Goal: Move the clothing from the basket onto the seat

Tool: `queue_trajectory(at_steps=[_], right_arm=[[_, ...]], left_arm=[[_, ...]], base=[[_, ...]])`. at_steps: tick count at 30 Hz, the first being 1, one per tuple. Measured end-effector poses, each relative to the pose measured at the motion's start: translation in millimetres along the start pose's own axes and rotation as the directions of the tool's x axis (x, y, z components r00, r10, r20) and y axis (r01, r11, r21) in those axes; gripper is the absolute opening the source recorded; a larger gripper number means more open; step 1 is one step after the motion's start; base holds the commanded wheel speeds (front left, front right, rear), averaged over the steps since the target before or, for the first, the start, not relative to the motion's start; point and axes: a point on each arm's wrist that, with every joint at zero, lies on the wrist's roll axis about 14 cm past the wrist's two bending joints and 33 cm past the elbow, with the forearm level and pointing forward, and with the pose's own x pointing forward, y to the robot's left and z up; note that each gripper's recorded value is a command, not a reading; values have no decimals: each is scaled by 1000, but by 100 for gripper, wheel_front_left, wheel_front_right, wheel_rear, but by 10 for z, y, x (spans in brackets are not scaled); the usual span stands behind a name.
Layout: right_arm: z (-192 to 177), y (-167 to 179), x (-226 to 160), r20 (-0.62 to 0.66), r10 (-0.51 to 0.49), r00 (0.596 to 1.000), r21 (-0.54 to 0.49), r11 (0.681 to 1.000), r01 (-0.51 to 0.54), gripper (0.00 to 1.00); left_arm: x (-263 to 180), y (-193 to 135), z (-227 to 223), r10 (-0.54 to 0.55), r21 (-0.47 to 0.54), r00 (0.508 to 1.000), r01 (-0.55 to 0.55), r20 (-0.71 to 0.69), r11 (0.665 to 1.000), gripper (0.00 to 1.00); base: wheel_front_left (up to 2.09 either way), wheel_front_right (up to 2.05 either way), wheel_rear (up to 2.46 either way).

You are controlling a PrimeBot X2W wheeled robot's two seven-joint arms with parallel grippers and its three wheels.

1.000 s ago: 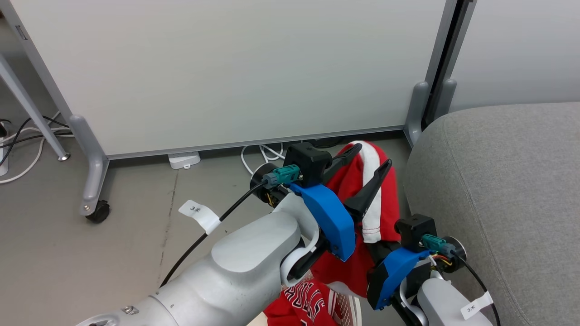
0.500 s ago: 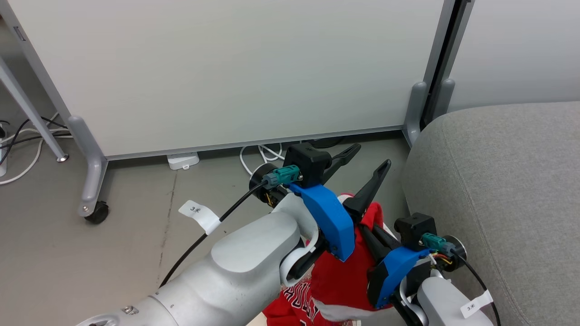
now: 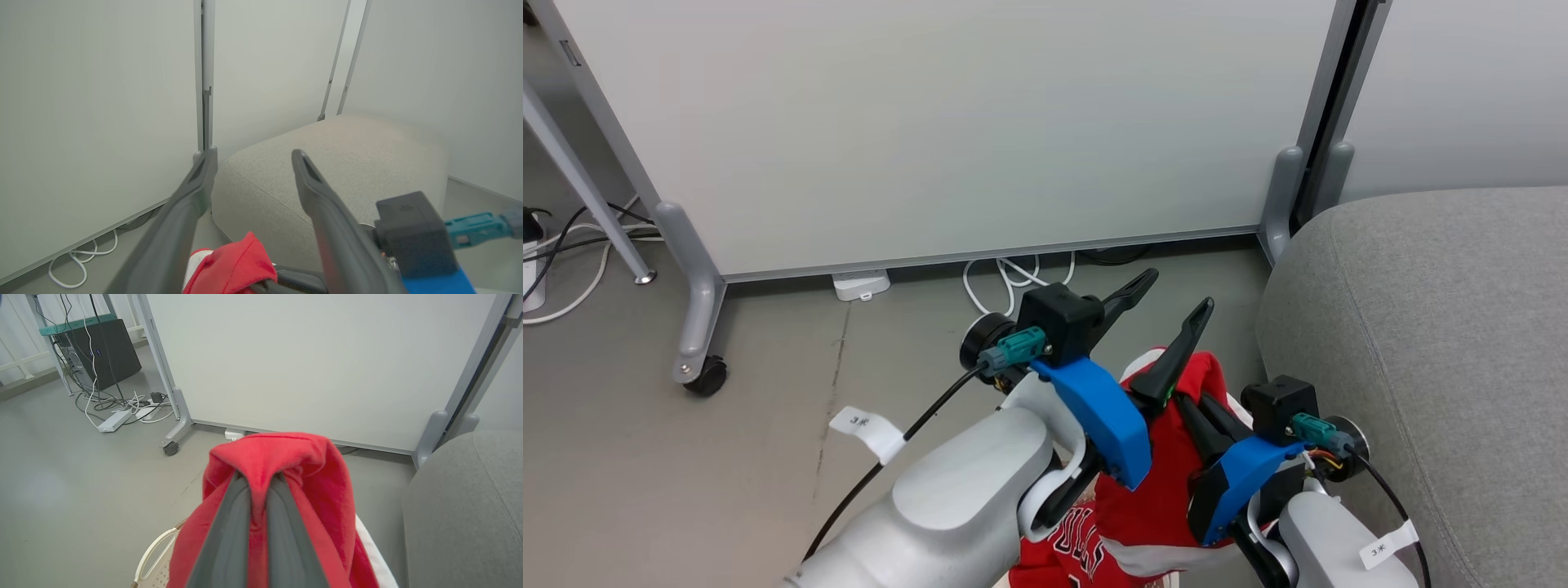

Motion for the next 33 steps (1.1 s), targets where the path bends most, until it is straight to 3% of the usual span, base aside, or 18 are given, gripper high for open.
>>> queue_trajectory(at_steps=[33], right_arm=[[263, -61, -93, 84, -26, 996, -5, 1000, 27, 0]], left_arm=[[-1030, 578, -589, 279, 42, 960, -279, 16, 959, 100]], base=[[0, 0, 0]])
